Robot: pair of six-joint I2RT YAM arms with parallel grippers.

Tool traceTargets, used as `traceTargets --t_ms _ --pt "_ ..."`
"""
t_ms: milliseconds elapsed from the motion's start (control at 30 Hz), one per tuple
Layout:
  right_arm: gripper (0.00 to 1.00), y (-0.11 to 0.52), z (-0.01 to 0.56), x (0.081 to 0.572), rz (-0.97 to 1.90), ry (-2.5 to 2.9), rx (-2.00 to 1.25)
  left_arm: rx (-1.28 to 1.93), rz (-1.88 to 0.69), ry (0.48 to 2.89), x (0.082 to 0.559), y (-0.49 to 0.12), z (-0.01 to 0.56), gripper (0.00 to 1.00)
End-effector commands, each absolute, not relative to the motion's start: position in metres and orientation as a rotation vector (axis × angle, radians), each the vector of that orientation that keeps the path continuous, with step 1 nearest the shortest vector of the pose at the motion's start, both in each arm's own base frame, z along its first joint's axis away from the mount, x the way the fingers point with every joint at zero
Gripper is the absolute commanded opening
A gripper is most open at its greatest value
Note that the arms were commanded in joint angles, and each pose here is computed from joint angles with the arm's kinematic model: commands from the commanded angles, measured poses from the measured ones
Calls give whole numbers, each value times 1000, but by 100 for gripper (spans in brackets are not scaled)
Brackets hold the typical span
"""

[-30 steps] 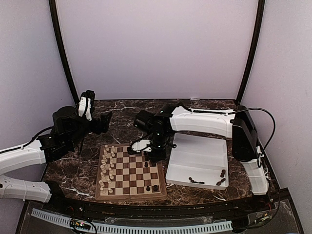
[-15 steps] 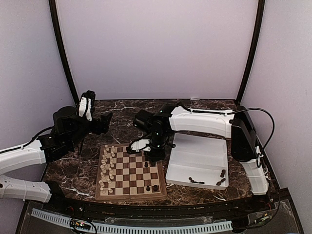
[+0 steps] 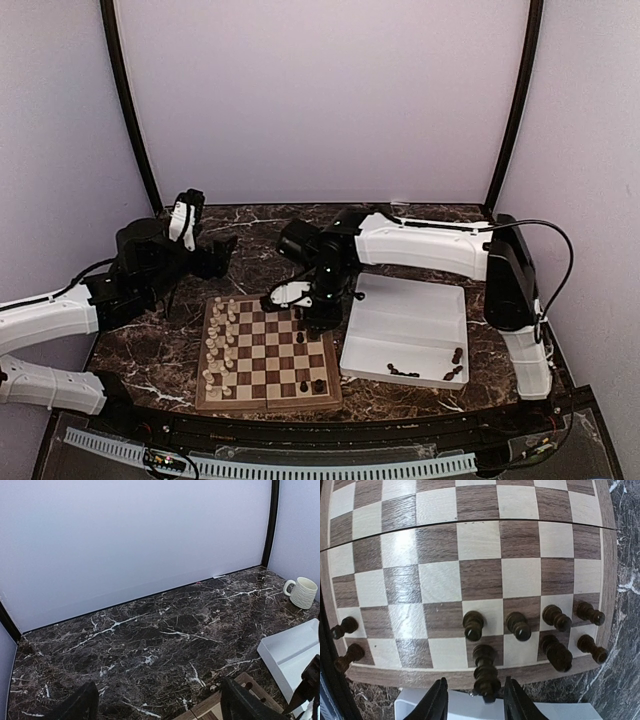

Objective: Set up the chess pieces on the board
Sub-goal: Place the king on d8, then pick up the bishop at the corner of the board.

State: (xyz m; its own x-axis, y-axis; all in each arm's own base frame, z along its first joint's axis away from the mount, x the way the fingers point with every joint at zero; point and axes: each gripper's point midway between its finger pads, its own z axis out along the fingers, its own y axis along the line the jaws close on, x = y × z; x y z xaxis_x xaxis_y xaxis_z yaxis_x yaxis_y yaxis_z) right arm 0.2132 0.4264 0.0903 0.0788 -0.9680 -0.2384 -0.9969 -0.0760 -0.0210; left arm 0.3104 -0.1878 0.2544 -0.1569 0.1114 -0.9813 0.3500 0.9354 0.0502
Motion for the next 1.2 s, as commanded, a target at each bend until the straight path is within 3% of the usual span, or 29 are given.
traceTargets --t_ms 0,267,533,767,967,1167 --pt "40 413 145 211 319 1944 -2077 437 -307 1718 308 -208 268 84" --pt "41 353 164 234 370 1996 -1917 891 -661 1875 252 -278 260 63" --pt "41 315 167 253 398 2070 -1773 1287 -763 2368 117 -296 198 48" --pt "42 315 172 247 467 2041 -1758 1380 -482 2708 41 -247 142 45" --pt "42 316 175 240 513 2022 -1755 1567 -89 2801 9 -206 85 46" --pt "42 315 179 236 528 2014 -1743 1643 31 2783 3 -196 60 42"
